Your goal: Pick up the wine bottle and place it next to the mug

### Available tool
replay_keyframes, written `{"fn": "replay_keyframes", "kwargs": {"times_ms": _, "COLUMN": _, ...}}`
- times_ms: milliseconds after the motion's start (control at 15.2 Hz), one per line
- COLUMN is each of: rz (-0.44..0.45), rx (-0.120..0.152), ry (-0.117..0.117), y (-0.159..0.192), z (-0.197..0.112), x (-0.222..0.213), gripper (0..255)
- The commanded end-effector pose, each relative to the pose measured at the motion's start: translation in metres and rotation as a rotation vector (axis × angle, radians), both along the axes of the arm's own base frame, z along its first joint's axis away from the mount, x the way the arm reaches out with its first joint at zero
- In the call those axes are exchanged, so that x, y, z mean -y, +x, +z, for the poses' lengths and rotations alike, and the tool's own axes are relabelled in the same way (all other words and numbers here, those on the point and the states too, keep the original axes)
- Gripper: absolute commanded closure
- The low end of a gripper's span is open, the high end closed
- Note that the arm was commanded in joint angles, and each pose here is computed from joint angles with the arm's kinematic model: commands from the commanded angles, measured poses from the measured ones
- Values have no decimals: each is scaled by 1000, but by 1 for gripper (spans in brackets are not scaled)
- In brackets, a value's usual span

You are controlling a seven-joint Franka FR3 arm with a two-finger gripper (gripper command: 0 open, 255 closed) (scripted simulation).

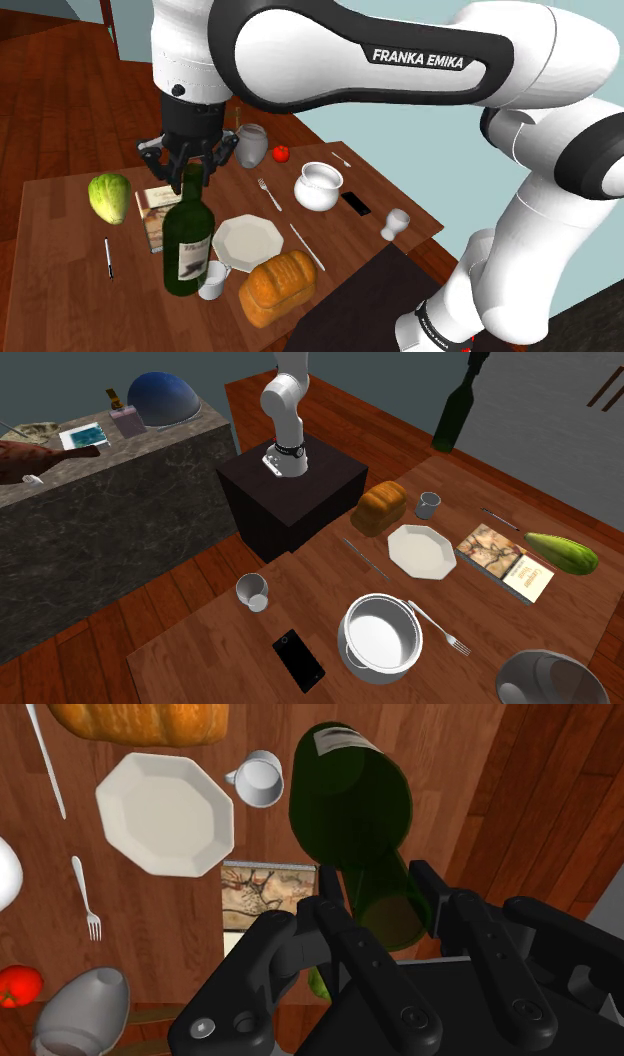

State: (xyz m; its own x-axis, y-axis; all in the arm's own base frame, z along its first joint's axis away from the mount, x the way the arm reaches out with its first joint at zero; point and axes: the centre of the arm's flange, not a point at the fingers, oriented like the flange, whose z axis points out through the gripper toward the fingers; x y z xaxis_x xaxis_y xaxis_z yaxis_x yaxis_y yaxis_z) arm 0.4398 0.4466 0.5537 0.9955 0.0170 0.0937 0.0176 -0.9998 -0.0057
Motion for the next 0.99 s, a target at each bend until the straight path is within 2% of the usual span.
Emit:
{"fn": "replay_keyframes", "kwargs": {"times_ms": 0, "rz": 0, "rx": 1, "ry": 1, "y": 0, "z": -11, "x": 0, "gripper": 255}}
{"fn": "replay_keyframes", "kwargs": {"times_ms": 924, "rz": 0, "rx": 1, "ry": 1, "y": 0, "z": -84, "x": 0, "gripper": 255}}
